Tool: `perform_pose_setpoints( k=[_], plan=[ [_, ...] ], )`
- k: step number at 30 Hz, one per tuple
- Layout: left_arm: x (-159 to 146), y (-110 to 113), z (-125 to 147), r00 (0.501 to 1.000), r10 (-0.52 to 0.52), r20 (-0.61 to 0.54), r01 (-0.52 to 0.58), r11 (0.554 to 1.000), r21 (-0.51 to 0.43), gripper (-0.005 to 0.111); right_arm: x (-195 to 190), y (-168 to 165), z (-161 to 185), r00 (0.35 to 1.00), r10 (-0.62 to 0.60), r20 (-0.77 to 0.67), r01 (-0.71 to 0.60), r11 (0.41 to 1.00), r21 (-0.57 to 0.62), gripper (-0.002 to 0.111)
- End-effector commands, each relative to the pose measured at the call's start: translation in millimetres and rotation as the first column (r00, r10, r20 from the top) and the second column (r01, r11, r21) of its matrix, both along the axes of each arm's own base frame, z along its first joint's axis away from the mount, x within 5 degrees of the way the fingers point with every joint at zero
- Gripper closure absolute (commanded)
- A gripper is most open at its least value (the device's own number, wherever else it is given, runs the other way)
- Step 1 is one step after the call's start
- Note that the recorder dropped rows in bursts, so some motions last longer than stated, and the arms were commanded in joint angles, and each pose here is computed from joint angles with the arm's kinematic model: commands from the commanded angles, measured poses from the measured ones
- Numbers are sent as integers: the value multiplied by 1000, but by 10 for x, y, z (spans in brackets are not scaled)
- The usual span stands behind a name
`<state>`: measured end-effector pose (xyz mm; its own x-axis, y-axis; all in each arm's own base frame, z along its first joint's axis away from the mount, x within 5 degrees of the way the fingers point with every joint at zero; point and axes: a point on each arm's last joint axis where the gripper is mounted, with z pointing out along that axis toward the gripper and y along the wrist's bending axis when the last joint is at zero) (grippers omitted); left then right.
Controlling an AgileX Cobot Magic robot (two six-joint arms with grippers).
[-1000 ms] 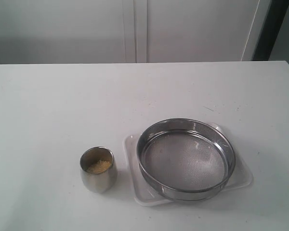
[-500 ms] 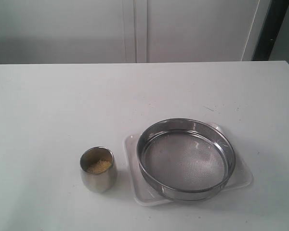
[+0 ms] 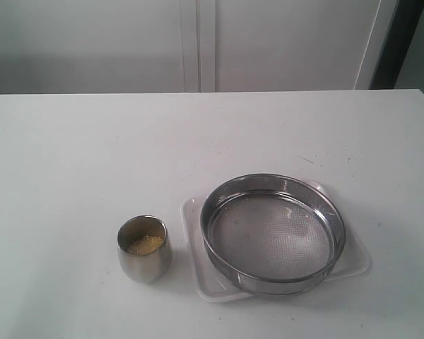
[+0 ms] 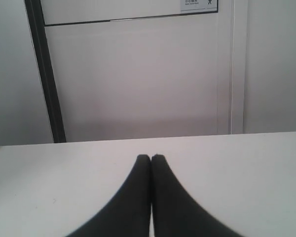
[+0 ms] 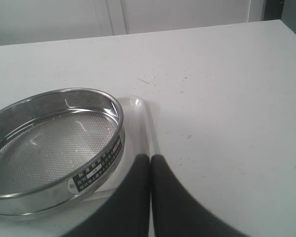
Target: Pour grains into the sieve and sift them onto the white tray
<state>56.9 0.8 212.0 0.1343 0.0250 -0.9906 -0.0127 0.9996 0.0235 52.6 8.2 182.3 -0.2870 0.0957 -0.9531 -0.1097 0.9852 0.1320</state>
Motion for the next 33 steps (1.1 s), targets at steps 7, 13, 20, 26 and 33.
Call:
perform_pose_setpoints(
  k=[7, 13, 20, 26, 33],
  plan=[
    [-46, 3, 231, 997, -3, 77, 6, 999, -40, 107, 1, 0, -6, 1000, 1, 13, 0, 1000, -1, 108],
    [-37, -15, 545, 1000, -22, 22, 23, 999, -38, 107, 1, 0, -6, 1000, 1, 13, 0, 1000, -1, 108],
    [120, -22, 919, 999, -30, -37, 28, 999, -38, 107, 1, 0, -6, 1000, 1, 13, 0, 1000, -1, 108],
    [370, -29, 1188, 992, -31, -119, 32, 999, 1, 107, 1, 0, -6, 1000, 1, 13, 0, 1000, -1, 108],
    [701, -31, 1391, 982, -32, -185, 33, 999, 2, 107, 1, 0, -6, 1000, 1, 13, 0, 1000, -1, 108]
  ],
)
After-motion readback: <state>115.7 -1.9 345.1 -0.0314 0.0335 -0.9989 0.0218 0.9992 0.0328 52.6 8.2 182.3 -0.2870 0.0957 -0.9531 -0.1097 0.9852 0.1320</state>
